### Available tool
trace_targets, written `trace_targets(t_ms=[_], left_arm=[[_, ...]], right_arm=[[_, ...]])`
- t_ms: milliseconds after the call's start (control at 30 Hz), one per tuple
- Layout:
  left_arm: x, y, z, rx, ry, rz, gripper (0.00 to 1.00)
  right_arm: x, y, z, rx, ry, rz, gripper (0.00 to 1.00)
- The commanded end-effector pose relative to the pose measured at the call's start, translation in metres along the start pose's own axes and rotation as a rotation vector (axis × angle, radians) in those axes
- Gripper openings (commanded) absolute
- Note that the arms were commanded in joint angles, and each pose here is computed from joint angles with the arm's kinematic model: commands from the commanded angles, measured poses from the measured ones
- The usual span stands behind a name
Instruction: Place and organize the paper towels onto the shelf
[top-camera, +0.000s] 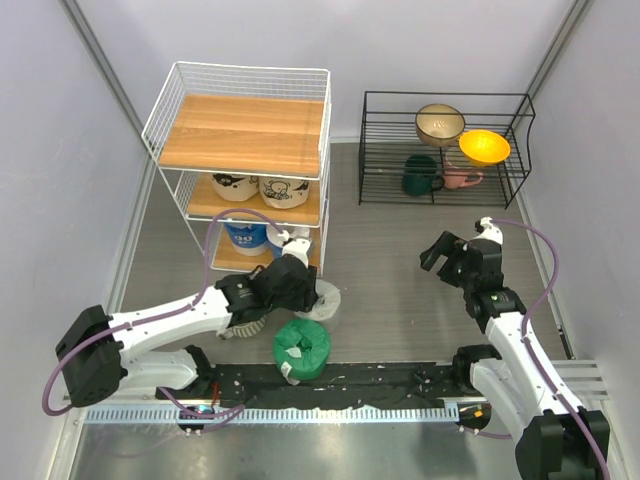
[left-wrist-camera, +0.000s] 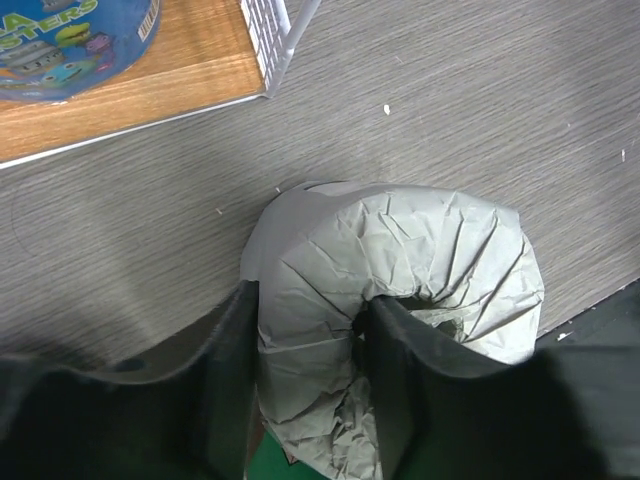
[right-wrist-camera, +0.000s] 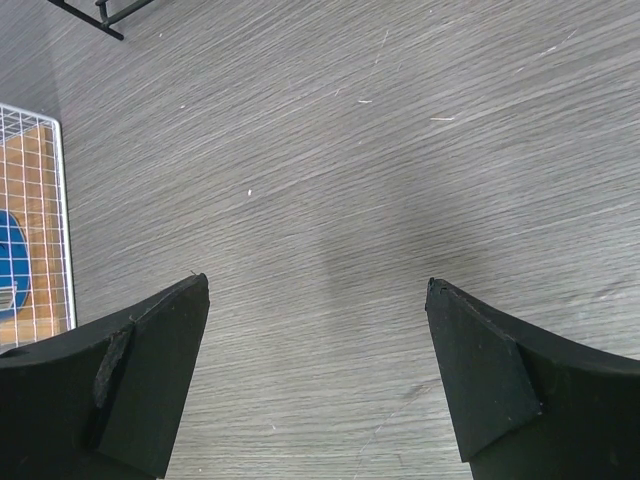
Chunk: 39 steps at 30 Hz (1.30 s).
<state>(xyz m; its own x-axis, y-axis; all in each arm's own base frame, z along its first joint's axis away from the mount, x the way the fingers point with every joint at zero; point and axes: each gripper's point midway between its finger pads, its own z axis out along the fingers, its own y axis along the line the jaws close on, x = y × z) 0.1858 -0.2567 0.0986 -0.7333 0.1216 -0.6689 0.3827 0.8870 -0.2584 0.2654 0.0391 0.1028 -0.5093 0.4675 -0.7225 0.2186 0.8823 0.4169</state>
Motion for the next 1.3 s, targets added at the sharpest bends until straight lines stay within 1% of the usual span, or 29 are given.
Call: trace_targets(t_ms=[0, 100, 233, 400, 500, 633, 667, 733, 767, 800, 833, 867, 900, 933, 967, 1000, 1067, 1100, 1167, 1233, 1267], left_arm=[[-0.007, -0.005, -0.009, 0.022, -0.013, 0.018, 0.4], [-0.016, -0.02, -0.019, 0.105, -0.04, 0.015, 0.39], [-0.039, -0.036, -0.04, 0.191, -0.118, 0.004, 0.39], [-0.066, -0.057, -0.075, 0.313, -0.2, 0.009, 0.4], [-0.08, -0.073, -0.099, 0.407, -0.235, 0.023, 0.4], [-0.111, -0.086, -0.137, 0.488, -0.339, 0.006, 0.4], [-0.127, -0.092, -0.155, 0.514, -0.388, -0.005, 0.4], [-0.149, -0.088, -0.175, 0.492, -0.456, -0.031, 0.4], [-0.169, -0.091, -0.198, 0.501, -0.516, -0.036, 0.4], [-0.182, -0.091, -0.21, 0.494, -0.55, -0.041, 0.4], [-0.187, -0.089, -0.213, 0.468, -0.553, -0.041, 0.41], [-0.2, -0.082, -0.22, 0.423, -0.591, -0.057, 0.41], [-0.223, -0.083, -0.247, 0.427, -0.657, -0.058, 0.41], [-0.23, -0.082, -0.25, 0.404, -0.667, -0.056, 0.41], [-0.242, -0.081, -0.262, 0.39, -0.704, -0.062, 0.41], [-0.257, -0.081, -0.285, 0.4, -0.761, -0.059, 0.41], [-0.271, -0.081, -0.304, 0.401, -0.812, -0.058, 0.41], [-0.283, -0.075, -0.323, 0.386, -0.865, -0.072, 0.41], [-0.293, -0.07, -0.339, 0.371, -0.915, -0.078, 0.41], [-0.305, -0.056, -0.361, 0.314, -0.981, -0.09, 0.41], [-0.309, -0.051, -0.364, 0.283, -0.995, -0.093, 0.41]], right_arm=[[-0.007, 0.001, 0.002, -0.001, -0.037, -0.002, 0.95], [-0.007, 0.0, 0.002, 0.003, -0.037, 0.0, 0.95], [-0.006, 0.001, 0.002, -0.001, -0.035, 0.003, 0.96], [-0.007, 0.002, 0.002, -0.003, -0.039, 0.003, 0.95], [-0.007, 0.001, 0.002, -0.002, -0.036, 0.003, 0.96], [-0.006, 0.001, 0.003, -0.003, -0.034, 0.005, 0.95], [-0.006, 0.002, 0.003, -0.005, -0.036, 0.006, 0.96], [-0.006, 0.002, 0.004, -0.008, -0.034, 0.009, 0.96], [-0.005, 0.003, 0.004, -0.01, -0.031, 0.009, 0.95], [-0.006, 0.003, 0.004, -0.011, -0.032, 0.013, 0.96], [-0.005, 0.002, 0.004, -0.009, -0.03, 0.011, 0.95], [-0.006, 0.003, 0.004, -0.013, -0.035, 0.013, 0.96], [-0.006, 0.004, 0.004, -0.016, -0.032, 0.012, 0.95], [-0.006, 0.004, 0.004, -0.015, -0.034, 0.01, 0.95], [-0.007, 0.005, 0.004, -0.018, -0.036, 0.009, 0.96], [-0.007, 0.004, 0.004, -0.017, -0.036, 0.01, 0.96], [-0.008, 0.004, 0.003, -0.014, -0.041, 0.008, 0.95], [-0.007, 0.004, 0.003, -0.015, -0.039, 0.01, 0.96], [-0.007, 0.003, 0.003, -0.013, -0.042, 0.007, 0.95], [-0.005, 0.003, 0.004, -0.012, -0.035, 0.007, 0.96], [-0.005, 0.002, 0.005, -0.011, -0.033, 0.007, 0.96]])
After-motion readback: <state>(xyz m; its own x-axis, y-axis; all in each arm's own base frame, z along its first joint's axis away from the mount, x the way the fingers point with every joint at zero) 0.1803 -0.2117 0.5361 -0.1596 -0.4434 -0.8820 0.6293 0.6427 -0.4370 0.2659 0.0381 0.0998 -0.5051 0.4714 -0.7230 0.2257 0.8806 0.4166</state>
